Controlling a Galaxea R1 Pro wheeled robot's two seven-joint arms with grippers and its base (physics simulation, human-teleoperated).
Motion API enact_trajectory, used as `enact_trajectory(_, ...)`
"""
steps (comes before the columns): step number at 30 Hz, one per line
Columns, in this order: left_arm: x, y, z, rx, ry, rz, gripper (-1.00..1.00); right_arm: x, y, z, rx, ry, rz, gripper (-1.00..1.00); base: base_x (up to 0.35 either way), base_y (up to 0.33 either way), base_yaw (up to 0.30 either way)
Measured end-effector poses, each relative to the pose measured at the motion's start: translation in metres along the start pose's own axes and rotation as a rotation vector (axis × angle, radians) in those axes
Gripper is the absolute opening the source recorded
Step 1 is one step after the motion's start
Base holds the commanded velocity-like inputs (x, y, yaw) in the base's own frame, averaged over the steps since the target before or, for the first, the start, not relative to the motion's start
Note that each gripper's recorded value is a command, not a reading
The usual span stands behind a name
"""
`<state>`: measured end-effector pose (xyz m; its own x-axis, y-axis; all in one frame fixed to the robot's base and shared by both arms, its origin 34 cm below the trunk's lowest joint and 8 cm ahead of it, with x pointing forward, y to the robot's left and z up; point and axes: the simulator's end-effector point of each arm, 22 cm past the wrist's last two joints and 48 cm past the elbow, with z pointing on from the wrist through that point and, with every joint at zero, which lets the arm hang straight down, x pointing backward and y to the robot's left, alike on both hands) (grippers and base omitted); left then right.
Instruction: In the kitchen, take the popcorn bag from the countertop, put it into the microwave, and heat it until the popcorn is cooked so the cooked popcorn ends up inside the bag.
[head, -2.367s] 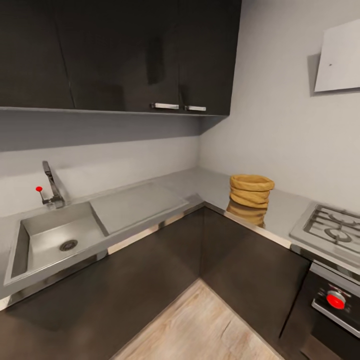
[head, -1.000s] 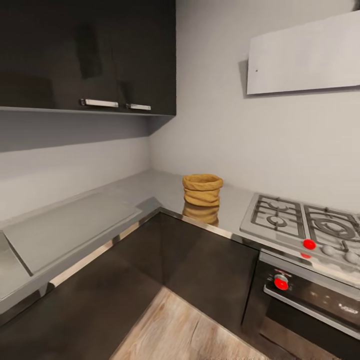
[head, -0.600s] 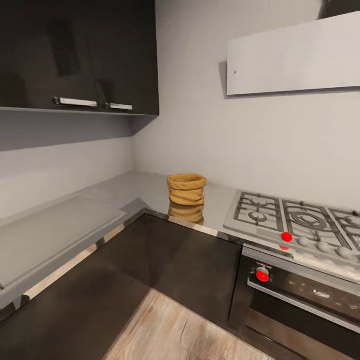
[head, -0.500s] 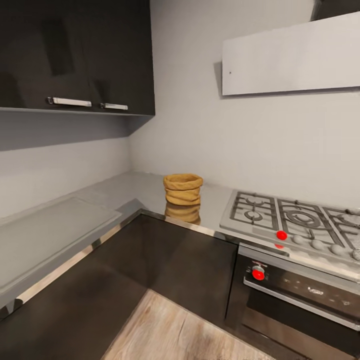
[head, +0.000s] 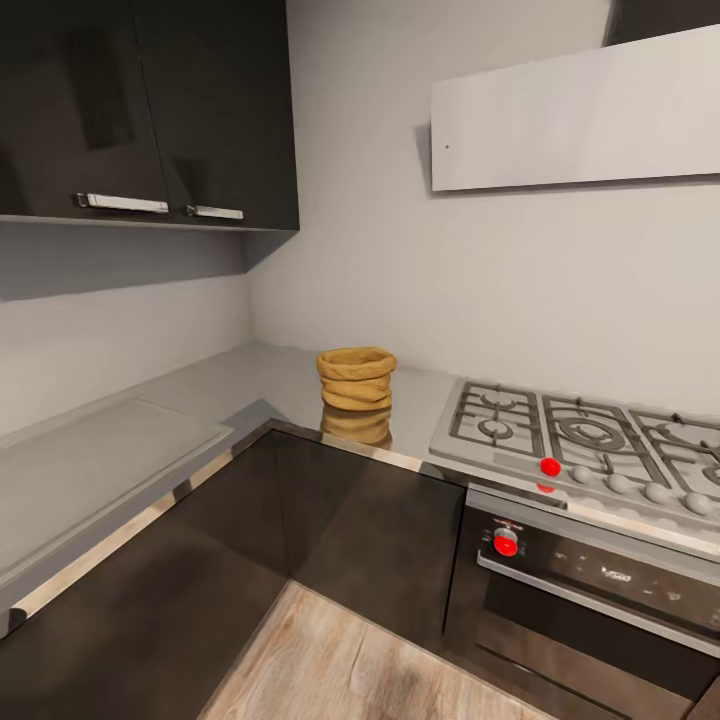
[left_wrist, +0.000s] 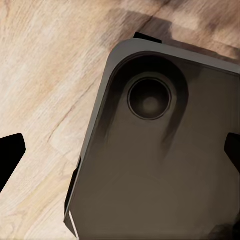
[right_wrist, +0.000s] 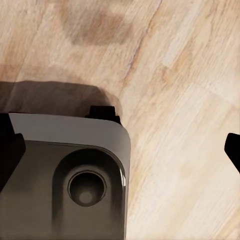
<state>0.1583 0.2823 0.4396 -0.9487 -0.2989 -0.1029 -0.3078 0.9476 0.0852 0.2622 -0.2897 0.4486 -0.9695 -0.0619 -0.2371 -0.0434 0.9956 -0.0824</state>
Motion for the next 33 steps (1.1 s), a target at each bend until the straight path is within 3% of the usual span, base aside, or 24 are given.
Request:
enact_trajectory(27,0.0003,-0.0007,-0.0002,0.002,0.0,0.003,1.0,-0.0005,-0.0006,-0.0002,0.002,-0.003,0.003,1.0,0.278,0.174,0.0)
enact_trajectory(33,-0.0005,-0.001,-0.0001,0.002,-0.002,0.003,1.0,-0.0006,0.0003,-0.0001,0.001,-0.003,0.005,1.0,0.197,0.149,-0.189)
